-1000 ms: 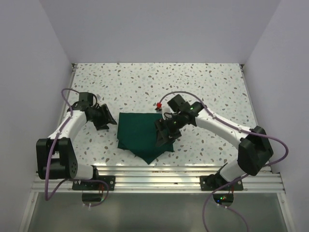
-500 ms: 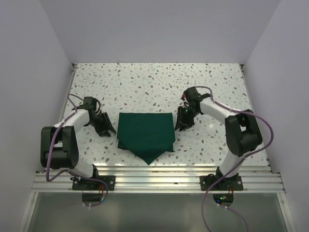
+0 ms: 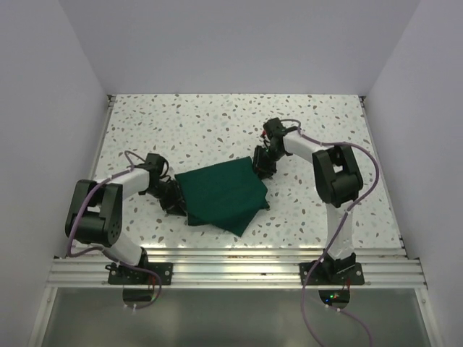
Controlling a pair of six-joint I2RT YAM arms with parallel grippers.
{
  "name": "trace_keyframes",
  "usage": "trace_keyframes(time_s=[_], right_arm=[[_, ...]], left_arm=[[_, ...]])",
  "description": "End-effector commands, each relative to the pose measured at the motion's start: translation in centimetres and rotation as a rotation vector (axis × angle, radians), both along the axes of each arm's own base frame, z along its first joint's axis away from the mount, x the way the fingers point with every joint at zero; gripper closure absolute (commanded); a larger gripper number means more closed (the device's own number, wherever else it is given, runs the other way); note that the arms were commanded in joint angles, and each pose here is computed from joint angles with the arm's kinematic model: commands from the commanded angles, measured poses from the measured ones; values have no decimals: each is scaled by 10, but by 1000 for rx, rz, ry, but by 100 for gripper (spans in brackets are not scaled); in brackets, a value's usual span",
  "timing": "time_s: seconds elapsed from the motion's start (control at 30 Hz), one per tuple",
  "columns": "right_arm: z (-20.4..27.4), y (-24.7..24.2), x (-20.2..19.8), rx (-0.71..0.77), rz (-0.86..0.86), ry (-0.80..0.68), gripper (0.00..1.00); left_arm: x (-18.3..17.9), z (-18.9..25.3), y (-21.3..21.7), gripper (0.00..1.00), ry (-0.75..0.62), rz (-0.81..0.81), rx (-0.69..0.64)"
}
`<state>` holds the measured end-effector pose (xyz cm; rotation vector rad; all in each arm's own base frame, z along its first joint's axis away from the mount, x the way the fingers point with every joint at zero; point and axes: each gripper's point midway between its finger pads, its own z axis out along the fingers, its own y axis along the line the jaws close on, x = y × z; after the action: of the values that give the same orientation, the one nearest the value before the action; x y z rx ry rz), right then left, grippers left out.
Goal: Prepare the surgical pack
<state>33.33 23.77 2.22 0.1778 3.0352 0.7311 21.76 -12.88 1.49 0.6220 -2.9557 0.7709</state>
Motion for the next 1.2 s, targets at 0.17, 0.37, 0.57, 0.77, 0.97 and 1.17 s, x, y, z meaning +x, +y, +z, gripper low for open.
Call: trace_keyframes(time_s=[0.17, 0.37, 0.57, 0.77, 0.97, 1.17], right_arm=[[39, 75, 101, 166, -48, -138, 62], [37, 1, 136, -37, -102, -184, 48], [55, -97, 133, -238, -187, -225, 18], [97, -101, 86, -215, -194, -237, 1], [124, -91, 32, -79, -153, -282, 1], [131, -94, -20, -32, -107, -275, 1]], left_arm=[[-1, -2, -27, 52, 20, 54, -28], [-51, -1, 3, 41, 76, 48, 54], [-70, 25, 6, 35, -4, 10, 28], [-7, 111, 1, 34, -400, -10, 3], [45, 166, -40, 26, -614, -186, 47], [71, 191, -102, 18, -792, -430, 171]])
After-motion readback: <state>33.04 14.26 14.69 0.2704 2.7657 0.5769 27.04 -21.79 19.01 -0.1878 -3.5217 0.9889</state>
